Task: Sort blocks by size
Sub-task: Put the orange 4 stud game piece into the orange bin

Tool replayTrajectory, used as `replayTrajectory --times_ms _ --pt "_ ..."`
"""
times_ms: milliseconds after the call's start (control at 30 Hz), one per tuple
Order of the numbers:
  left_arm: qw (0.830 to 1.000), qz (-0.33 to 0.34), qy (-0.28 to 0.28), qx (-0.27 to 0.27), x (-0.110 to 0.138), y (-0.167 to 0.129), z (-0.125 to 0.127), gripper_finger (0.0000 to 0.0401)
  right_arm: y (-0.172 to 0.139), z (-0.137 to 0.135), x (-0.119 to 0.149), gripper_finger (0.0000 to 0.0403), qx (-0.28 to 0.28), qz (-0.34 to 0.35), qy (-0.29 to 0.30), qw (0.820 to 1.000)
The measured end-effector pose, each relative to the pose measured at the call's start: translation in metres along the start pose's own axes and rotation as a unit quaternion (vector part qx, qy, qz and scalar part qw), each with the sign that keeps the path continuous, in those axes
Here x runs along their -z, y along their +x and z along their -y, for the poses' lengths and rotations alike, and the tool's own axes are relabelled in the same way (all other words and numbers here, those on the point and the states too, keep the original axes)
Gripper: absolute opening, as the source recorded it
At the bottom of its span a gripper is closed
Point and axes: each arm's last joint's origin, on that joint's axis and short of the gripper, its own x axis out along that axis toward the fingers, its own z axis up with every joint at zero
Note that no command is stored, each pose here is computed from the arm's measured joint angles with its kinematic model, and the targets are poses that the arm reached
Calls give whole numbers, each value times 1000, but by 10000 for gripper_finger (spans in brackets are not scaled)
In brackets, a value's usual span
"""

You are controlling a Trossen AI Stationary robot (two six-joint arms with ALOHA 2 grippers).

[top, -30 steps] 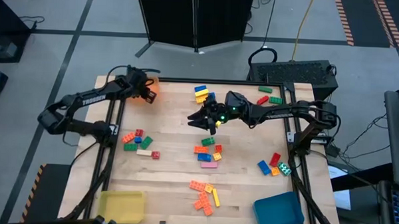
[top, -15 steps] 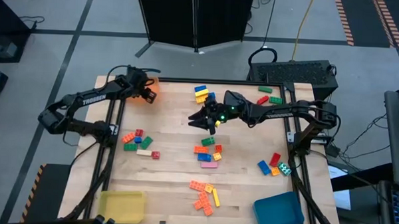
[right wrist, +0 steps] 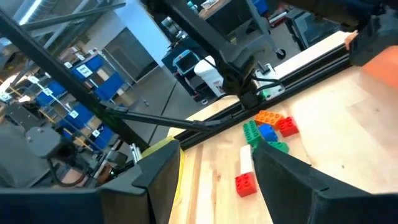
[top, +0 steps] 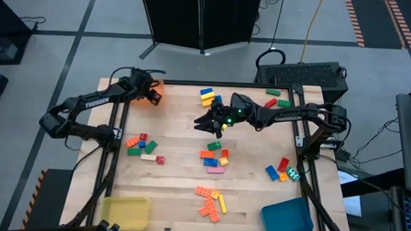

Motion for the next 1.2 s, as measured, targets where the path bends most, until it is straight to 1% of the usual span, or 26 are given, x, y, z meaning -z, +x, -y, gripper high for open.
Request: replayTrajectory --times_ms 67,200,367,467,567,667,800,933,1067,1200 --pt "1000 6 -1 0 -1 0 0 201 -4 6 -5 196 9 3 10 1000" --pt "1000 9 -1 0 -2 0 0 201 -25 24 -17 196 72 -14 39 997" --pt "1000 14 5 0 -3 0 0 201 -61 43 -30 196 165 -49 68 983" --pt "1000 26 7 6 -5 0 1 201 -79 50 -35 196 199 -61 82 975" --pt "999 46 24 17 -9 -1 4 201 -91 55 -35 196 225 -76 95 967" --pt "995 77 53 34 -14 -4 13 201 -98 60 -33 196 251 -92 105 958" --pt "985 125 88 80 -21 -9 29 201 -108 67 -28 196 284 -125 111 944" --pt "970 172 111 132 -27 -16 46 201 -115 72 -21 196 335 -155 110 923" --pt "951 212 129 183 -31 -24 61 196 -121 73 -14 196 358 -191 112 907" --pt "930 242 155 229 -32 -32 75 171 -123 73 -10 196 362 -217 112 899"
